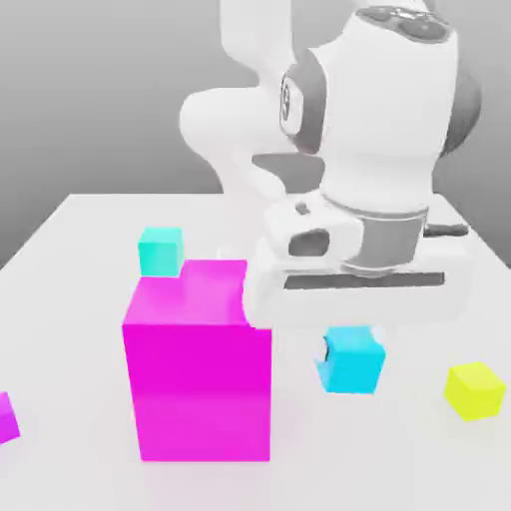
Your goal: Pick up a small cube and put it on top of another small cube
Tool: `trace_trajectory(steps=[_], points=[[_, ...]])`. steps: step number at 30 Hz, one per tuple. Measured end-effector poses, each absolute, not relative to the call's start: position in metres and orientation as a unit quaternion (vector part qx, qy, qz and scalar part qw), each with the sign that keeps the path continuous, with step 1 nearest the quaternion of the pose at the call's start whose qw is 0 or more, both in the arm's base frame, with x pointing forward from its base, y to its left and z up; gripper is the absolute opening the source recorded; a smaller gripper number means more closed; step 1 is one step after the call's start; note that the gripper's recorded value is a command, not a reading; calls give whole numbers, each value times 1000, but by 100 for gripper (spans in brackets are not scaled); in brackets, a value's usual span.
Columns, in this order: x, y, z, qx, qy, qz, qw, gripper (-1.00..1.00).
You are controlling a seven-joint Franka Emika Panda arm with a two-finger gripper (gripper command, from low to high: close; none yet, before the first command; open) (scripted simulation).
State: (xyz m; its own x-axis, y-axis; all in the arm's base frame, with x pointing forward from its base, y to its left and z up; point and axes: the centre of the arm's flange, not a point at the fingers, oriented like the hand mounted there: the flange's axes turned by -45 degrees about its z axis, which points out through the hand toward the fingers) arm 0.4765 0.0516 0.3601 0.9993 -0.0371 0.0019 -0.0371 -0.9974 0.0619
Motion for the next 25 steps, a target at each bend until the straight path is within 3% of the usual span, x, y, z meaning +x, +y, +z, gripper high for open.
trace_trajectory(steps=[8,16,21,22,25], points=[[409,-45,418,966,-258,1,25,-100],[319,-111,453,876,-482,0,4,-100],[300,-120,410,851,-526,0,-2,-100],[299,-120,399,850,-527,0,-2,100],[299,-120,399,850,-527,0,-2,100]])
